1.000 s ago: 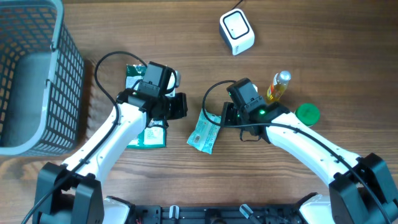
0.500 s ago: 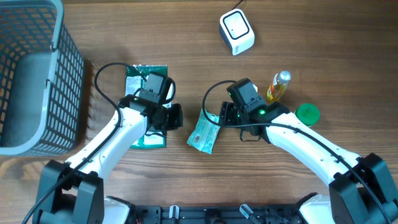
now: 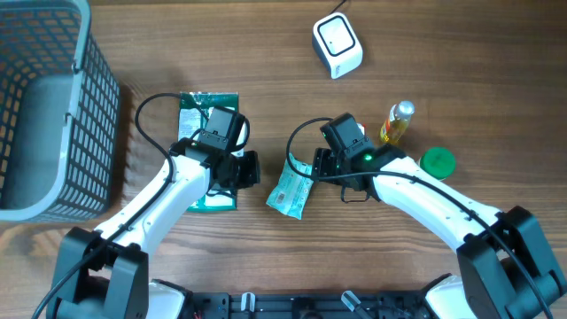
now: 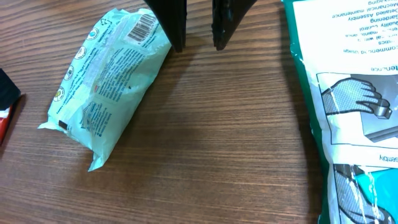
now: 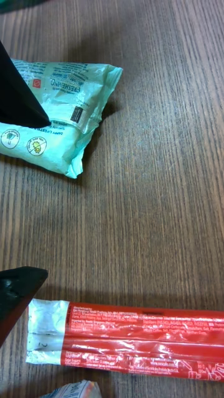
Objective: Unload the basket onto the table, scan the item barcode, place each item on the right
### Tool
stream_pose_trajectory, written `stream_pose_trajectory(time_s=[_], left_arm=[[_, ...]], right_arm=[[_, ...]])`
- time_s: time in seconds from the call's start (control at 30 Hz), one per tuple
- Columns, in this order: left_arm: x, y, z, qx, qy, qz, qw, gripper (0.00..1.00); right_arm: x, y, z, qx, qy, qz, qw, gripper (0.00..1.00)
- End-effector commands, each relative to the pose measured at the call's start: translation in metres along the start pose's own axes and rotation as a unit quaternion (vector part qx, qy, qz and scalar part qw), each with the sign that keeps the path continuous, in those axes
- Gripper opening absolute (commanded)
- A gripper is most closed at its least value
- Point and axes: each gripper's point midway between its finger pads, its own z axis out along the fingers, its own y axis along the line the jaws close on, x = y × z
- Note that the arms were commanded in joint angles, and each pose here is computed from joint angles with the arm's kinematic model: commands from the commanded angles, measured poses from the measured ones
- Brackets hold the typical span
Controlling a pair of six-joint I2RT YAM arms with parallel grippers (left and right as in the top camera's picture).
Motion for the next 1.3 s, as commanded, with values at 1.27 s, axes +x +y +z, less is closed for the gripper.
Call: stream_pose_trajectory(time_s=[1.27], left_arm=[[0.065,-0.036,0.03,0.006,0.054,-0.025,0.998,0.29]], right_arm=[[-0.023,0.034,0.004,-0.077,-0.045,-0.09,0.992,0.82]])
